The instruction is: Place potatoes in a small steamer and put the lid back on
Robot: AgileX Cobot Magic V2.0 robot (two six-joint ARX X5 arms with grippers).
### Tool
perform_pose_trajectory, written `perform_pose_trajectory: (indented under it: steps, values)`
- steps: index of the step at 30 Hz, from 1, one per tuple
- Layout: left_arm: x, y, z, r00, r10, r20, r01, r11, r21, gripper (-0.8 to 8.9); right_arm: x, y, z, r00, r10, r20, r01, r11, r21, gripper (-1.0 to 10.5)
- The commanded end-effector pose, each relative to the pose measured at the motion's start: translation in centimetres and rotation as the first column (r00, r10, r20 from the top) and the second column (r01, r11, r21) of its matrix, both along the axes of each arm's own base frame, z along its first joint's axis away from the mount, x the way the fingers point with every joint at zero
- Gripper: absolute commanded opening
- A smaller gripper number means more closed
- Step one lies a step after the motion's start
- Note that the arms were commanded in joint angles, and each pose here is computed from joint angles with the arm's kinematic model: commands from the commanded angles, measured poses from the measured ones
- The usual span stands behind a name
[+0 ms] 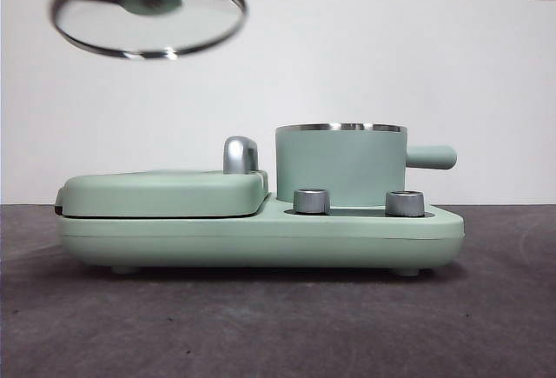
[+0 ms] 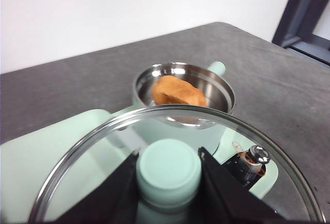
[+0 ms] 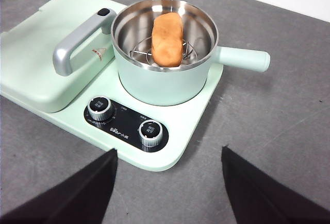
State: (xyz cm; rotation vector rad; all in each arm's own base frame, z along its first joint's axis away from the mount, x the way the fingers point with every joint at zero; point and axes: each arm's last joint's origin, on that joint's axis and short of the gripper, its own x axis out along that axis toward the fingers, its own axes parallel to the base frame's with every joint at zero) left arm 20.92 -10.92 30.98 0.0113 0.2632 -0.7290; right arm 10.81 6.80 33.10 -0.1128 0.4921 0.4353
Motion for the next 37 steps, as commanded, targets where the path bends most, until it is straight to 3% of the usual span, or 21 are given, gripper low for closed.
perform_pose_trajectory:
  steps: [1, 11, 21, 37]
  values:
    - [1.8, -1.7, 0.9, 0.997, -0.041, 0.059, 0.04, 0.999, 0.012, 0.15, 0.0, 0.2, 0.1, 1.0, 0.0, -0.006, 0.0, 1.0, 0.01, 3.1]
    - [8.5, -8.3, 1.5, 0.981, -0.16, 0.105, 0.146, 0.981, 0.13, 0.15, 0.0, 0.1, -0.1, 1.0, 0.0, -0.027, 0.0, 1.0, -0.006, 3.1]
    - [13.8, -13.4, 1.5, 0.962, -0.217, 0.164, 0.189, 0.967, 0.172, 0.15, -0.1, 0.1, -0.3, 0.999, 0.002, -0.051, -0.003, 1.0, -0.021, 3.1]
    - [16.4, -16.3, -1.8, 0.949, -0.244, 0.199, 0.208, 0.96, 0.188, 0.15, -0.2, 0.0, -0.4, 0.999, 0.002, -0.055, -0.004, 1.0, -0.022, 3.1]
